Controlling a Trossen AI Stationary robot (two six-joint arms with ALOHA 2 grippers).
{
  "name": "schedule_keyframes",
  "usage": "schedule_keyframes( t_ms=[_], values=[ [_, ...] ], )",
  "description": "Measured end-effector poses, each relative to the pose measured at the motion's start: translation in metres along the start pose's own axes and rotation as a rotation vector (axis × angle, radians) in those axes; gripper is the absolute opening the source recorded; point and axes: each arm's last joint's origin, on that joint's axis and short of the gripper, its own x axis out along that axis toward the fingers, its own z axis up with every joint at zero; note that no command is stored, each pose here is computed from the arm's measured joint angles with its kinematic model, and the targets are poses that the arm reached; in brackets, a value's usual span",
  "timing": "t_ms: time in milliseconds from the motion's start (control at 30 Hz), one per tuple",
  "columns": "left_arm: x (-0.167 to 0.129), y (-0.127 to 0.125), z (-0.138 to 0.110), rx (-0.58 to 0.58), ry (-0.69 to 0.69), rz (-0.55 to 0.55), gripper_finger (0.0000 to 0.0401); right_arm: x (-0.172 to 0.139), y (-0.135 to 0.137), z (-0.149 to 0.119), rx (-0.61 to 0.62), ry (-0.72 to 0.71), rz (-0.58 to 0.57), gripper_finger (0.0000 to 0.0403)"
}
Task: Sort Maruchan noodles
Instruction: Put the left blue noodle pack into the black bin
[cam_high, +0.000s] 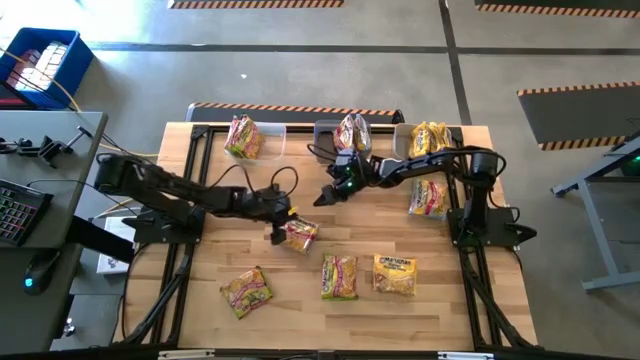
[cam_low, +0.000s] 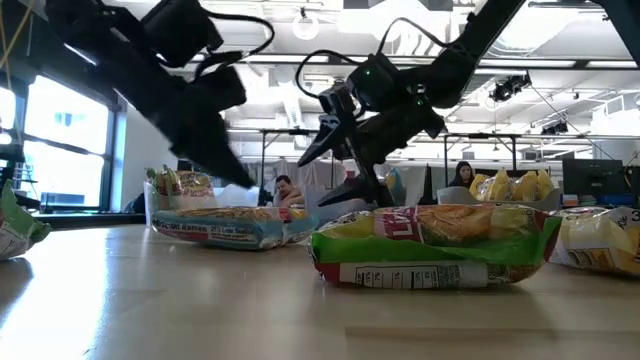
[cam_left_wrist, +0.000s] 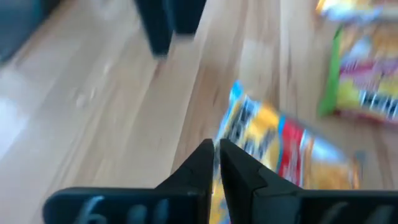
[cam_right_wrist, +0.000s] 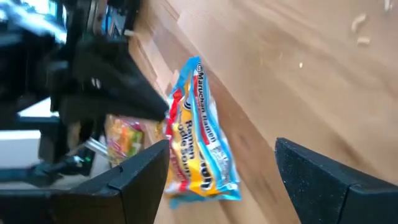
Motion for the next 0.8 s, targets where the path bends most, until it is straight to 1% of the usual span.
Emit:
schedule_keyframes(
  t_ms=[133, 300, 400, 500, 600, 700, 800],
  values=[
    [-0.014, 0.002, -0.007, -0.006, 0.121, -0.021, 0.003, -0.001, -0.002, 0.002, -0.101, -0.004, -0.003, 0.0283],
    [-0.022, 0.005, -0.011, -0.073, 0.197, -0.081, 0.0017, 0.0, 0.0, 0.0, -0.212, 0.004, 0.0, 0.0283],
    [-0.025, 0.016, -0.018, -0.154, 0.181, -0.098, 0.0004, 0.002, 0.002, -0.003, -0.277, 0.014, 0.003, 0.0283],
    [-0.027, 0.03, -0.029, -0.291, 0.153, -0.15, 0.0003, 0.004, 0.004, -0.007, -0.338, 0.024, 0.005, 0.0283],
    [-0.028, 0.042, -0.039, -0.421, 0.097, -0.202, 0.0001, 0.006, 0.006, -0.011, -0.388, 0.032, 0.001, 0.0283],
    [-0.028, 0.048, -0.045, -0.447, 0.069, -0.198, 0.0008, 0.008, 0.007, -0.013, -0.426, 0.029, -0.006, 0.0283],
    [-0.026, 0.051, -0.046, -0.444, 0.072, -0.186, 0.0031, 0.009, 0.008, -0.013, -0.449, 0.014, -0.027, 0.0283]
  ],
)
